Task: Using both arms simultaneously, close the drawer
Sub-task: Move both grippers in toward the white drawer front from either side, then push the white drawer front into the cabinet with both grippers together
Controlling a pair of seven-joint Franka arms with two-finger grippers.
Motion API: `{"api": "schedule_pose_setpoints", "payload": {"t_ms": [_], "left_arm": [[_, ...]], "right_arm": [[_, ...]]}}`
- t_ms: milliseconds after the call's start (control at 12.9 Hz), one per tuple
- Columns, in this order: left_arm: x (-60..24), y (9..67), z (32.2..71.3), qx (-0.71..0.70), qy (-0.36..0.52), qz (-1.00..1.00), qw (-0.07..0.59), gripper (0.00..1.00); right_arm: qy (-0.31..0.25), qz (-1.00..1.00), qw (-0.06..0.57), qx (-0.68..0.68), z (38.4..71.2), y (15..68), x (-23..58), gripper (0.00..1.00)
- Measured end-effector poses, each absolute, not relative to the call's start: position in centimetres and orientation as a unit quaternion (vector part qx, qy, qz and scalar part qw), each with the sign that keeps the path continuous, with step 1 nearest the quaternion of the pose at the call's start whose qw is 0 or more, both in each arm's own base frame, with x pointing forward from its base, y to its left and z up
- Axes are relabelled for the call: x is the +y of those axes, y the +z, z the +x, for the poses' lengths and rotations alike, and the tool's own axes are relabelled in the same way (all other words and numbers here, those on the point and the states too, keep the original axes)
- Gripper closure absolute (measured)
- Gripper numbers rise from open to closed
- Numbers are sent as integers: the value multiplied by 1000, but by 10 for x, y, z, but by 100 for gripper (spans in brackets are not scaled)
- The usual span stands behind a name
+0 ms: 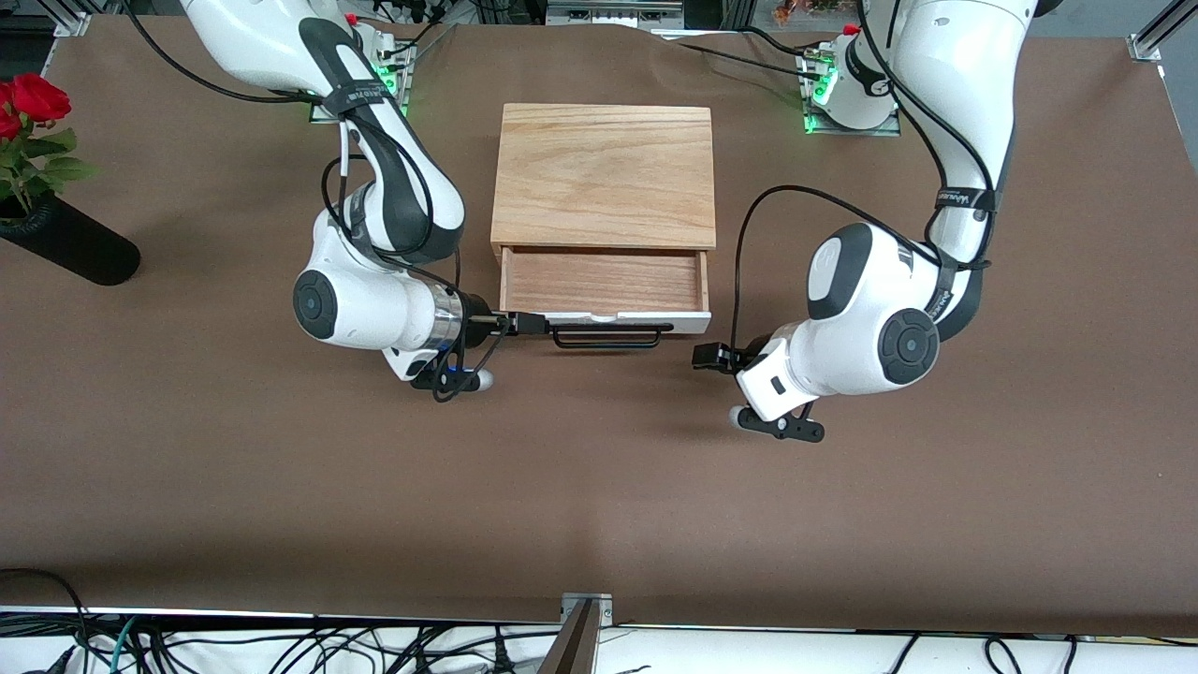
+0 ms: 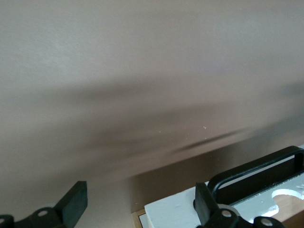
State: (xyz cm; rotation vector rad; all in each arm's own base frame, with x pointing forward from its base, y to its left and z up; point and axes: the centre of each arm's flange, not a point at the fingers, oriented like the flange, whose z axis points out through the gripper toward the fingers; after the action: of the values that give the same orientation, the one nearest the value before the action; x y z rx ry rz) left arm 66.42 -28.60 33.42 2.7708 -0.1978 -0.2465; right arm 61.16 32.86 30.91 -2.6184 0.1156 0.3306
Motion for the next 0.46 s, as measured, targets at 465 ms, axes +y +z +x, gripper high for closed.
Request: {"api": "schedule_pose_setpoints", "payload": {"t_ms": [465], "left_arm": [[-350, 308, 625, -112, -136, 970, 165, 0]], "right_arm": [[121, -961, 245, 46, 614, 294, 330, 0]]}}
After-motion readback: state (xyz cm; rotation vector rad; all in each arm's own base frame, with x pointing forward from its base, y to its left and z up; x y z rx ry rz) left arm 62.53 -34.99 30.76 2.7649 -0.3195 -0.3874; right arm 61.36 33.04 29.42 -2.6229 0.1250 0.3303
